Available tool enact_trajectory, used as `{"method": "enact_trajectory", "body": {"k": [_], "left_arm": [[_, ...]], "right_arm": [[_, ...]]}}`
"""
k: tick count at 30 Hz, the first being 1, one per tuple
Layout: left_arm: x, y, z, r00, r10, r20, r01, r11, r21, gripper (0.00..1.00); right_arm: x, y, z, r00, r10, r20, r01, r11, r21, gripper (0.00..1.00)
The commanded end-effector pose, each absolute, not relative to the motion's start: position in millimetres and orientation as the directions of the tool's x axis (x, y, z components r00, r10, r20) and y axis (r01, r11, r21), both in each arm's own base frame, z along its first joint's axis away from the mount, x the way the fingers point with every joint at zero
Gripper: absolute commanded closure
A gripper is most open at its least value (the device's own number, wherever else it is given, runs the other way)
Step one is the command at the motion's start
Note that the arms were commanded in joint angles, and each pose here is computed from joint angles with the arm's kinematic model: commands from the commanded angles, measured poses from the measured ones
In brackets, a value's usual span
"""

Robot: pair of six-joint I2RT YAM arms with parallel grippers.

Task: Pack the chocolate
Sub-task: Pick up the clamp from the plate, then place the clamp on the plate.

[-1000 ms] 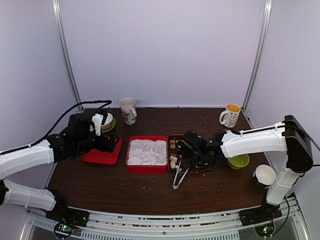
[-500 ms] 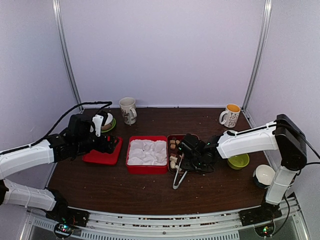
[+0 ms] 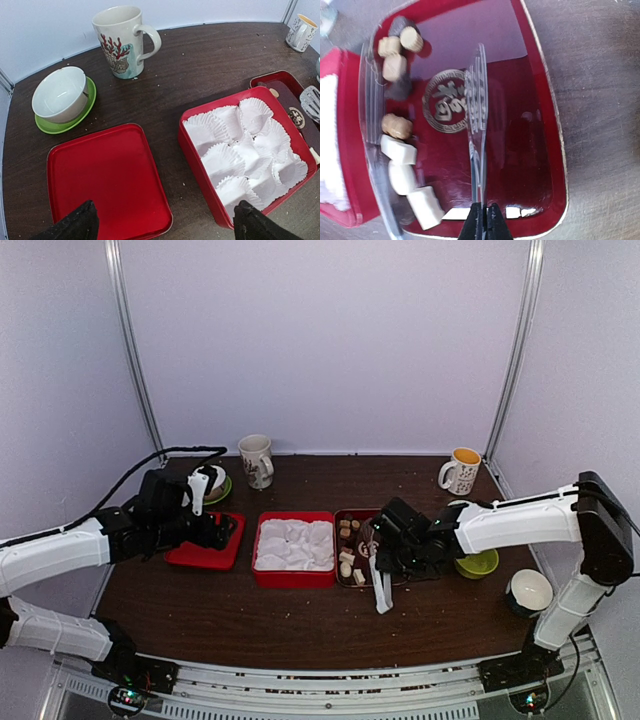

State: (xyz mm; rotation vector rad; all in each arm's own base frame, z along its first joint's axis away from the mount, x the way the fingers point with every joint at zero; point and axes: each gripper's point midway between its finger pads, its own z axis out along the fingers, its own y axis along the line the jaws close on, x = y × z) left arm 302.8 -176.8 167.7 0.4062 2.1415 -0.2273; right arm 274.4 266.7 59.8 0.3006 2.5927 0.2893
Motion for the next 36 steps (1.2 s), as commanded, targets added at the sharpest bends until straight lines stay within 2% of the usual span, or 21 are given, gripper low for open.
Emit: {"method": "enact_trajectory", "body": {"k": [1,7,14,19,36], "left_arm": [[309.5,-180.9,184.8,-0.495,0.196,-0.847,0.373,0.928,-0.004,0.04],[309.5,-180.9,187.0,-0.496,0.204,-0.844,0.376,0.927,0.003,0.04],[309.1,-185.4,188.0,-0.493,0.212,-0.844,0.398,0.917,-0.002,0.04],[308.5,-185.0,188.0,-0.499,0.202,-0.843,0.392,0.920,-0.012,0.04],[304.9,-179.0,189.6,-0.520,0.144,-0.842,0.349,0.936,-0.056,0.04]], "right_arm": [[284.5,256.9,86.4,-0.797,0.309,-0.519,0.170,0.939,0.299,1.00],[287.9,237.7,102.3,-0.779,0.233,-0.583,0.128,0.968,0.217,1.00],[289.6,223.8,106.3,-0.781,-0.077,-0.620,-0.081,0.996,-0.021,1.00],[287.6,224.0,96.6,-0.768,-0.212,-0.605,-0.200,0.976,-0.088,1.00],[285.7,227.8,53.2,-0.821,-0.291,-0.492,-0.266,0.956,-0.122,0.95]]}}
